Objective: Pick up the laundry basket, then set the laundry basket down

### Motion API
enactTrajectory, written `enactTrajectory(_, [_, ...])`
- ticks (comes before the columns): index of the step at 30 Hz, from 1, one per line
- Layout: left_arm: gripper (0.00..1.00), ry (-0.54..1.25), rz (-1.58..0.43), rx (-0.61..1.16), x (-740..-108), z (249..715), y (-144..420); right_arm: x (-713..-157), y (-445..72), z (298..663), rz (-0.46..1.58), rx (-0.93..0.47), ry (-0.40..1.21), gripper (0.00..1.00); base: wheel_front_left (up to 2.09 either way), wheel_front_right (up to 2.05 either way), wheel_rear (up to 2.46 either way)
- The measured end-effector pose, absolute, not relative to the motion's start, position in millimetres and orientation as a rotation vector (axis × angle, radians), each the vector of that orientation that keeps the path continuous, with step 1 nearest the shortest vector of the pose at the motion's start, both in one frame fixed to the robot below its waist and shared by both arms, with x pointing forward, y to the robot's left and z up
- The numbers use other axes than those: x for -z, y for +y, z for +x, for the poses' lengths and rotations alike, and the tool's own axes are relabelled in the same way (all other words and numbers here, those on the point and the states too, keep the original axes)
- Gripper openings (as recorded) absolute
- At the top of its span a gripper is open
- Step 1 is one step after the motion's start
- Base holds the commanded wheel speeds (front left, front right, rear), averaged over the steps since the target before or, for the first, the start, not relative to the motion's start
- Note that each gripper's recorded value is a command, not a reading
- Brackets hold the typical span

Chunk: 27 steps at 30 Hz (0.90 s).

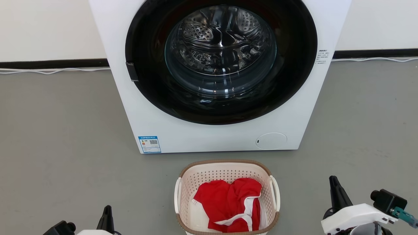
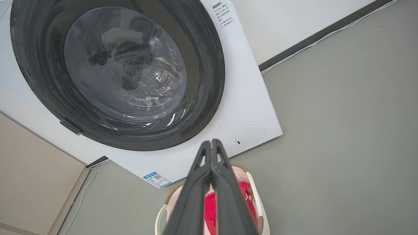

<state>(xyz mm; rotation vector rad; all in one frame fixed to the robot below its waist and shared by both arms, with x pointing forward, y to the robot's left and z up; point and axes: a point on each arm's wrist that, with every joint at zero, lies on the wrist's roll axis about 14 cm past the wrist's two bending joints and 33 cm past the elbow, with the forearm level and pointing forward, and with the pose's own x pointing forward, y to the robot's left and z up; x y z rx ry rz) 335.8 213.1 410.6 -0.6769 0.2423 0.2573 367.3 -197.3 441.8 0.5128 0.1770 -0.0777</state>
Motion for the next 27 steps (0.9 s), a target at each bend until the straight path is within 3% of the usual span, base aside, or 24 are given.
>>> enactTrajectory(27, [0.0, 0.205, -0.969, -0.239, -425, 348, 207, -454, -204, 373, 0.851, 0.125, 0.14, 0.0, 0.0, 0.0, 0.0])
